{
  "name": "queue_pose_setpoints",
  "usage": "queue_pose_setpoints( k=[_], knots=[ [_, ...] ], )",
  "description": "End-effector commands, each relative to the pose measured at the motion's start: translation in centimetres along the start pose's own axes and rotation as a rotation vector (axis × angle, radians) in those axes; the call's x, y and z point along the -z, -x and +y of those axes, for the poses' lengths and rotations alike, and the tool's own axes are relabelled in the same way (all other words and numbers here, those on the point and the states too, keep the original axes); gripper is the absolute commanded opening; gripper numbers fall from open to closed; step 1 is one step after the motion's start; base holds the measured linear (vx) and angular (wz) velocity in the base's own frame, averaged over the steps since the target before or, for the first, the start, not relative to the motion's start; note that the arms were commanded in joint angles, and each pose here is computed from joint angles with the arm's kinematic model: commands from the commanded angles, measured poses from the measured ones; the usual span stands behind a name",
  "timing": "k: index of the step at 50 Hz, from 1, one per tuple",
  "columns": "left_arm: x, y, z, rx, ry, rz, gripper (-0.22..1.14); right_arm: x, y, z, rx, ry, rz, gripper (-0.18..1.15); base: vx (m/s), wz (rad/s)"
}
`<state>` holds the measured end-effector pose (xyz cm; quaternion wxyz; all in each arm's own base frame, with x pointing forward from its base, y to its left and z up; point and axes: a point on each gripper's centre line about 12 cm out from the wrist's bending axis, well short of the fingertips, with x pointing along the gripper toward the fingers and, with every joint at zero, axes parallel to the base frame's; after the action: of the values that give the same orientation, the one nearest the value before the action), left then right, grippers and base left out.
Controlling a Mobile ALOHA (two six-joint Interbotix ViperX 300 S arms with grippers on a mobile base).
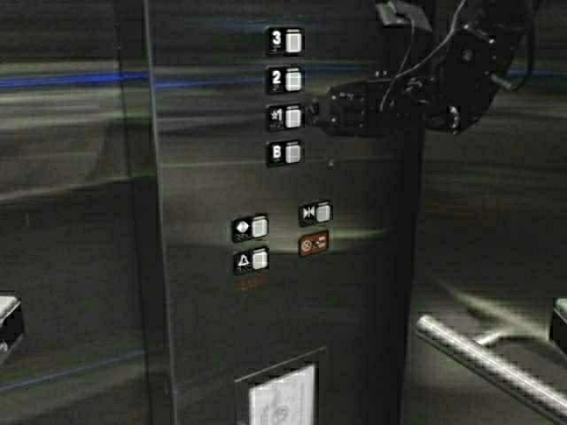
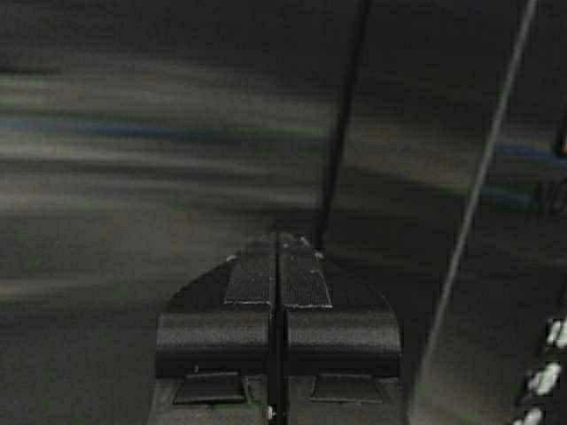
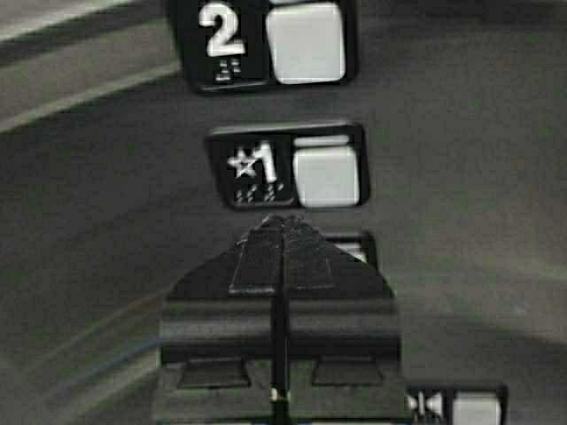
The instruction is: Navigate to elevator, push the call button, then enter the elevator
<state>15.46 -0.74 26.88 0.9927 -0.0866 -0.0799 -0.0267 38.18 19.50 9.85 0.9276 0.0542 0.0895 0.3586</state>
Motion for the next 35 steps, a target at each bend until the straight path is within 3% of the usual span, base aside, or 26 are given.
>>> queue_pose_setpoints(
  k=[1,35],
  knots=[
    [-0.3,-0.2,0.0,-0.001,0.000,-0.009,0.02,-1.5,-0.9,-0.1,-0.007,0.014,-0.052,0.06,0.02,0.02],
    [0.0,-0.2,0.0,-0.003,-0.004,0.003,0.02,-1.2,-3.3,-1.3,-0.001,0.017,-0.077,0.06,0.00,0.00]
  ],
)
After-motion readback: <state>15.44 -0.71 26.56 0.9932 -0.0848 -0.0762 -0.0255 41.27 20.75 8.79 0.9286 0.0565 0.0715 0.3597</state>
